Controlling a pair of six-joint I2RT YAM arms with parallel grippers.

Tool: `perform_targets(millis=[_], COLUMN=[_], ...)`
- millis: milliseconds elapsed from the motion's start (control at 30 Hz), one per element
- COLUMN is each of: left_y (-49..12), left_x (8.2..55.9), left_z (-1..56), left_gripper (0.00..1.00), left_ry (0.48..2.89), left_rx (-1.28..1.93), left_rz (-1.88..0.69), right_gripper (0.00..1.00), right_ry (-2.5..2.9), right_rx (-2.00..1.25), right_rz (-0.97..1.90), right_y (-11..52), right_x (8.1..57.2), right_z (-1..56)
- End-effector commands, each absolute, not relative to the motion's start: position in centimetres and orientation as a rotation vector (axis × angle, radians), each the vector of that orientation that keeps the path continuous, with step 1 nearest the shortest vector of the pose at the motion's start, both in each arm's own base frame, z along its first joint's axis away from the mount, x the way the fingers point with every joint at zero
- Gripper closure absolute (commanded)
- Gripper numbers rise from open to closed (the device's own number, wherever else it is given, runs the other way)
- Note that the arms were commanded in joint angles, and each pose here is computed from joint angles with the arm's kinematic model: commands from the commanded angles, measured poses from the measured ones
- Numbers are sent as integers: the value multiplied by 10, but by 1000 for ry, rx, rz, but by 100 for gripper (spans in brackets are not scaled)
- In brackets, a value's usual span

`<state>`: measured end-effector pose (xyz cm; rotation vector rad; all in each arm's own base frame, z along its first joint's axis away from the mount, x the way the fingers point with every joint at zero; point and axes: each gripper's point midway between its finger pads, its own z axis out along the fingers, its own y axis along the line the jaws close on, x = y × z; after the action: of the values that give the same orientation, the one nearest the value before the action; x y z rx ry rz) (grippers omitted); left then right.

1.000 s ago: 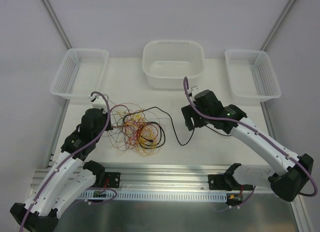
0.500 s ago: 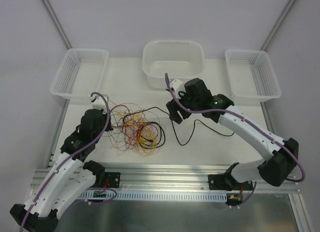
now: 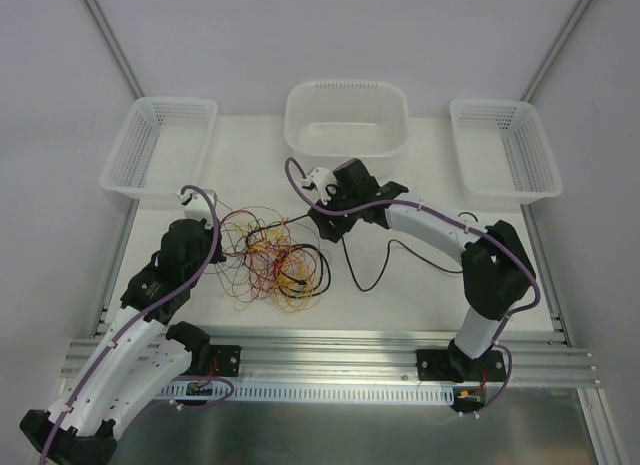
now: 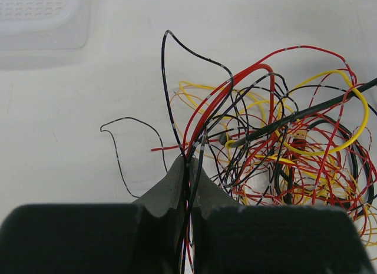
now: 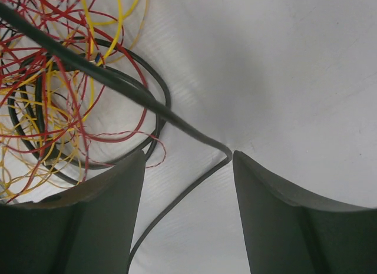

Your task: Untangle the cables

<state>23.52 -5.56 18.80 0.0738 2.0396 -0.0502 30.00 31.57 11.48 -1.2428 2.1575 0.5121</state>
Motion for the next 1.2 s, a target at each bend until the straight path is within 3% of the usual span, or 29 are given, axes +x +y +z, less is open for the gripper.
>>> perform_targets(millis=[0, 233, 333, 433, 567, 733, 967, 1167], left_y=[-57, -57, -57, -55, -53, -45, -31, -15], left_x=[240, 240, 240, 240, 241, 241, 239, 238], left_z=[193, 192, 192, 191, 191, 189, 191, 188], left_gripper=[100, 100, 100, 100, 100, 100, 100, 100], left_ry=[2011, 2017, 2018, 2017, 2020, 2022, 2007, 2023], left_rx=[78, 83, 79, 75, 64, 29, -37, -118], left_rz=[-66, -61, -57, -49, -38, 13, 71, 163], right_gripper=[36, 34, 39, 55, 99, 99, 99, 99], right_ry=[2017, 1970, 1980, 1980, 1974, 1937, 1788, 1727], right_rx=[-1202, -1172, -1193, -1199, -1175, -1135, -963, -772], right_rz=[541, 614, 669, 715, 731, 699, 658, 711], right_y=[339, 358, 365, 369, 364, 344, 288, 233], right_x=[329, 342, 338, 332, 326, 310, 269, 239], right_z=[140, 142, 136, 136, 147, 193, 328, 390])
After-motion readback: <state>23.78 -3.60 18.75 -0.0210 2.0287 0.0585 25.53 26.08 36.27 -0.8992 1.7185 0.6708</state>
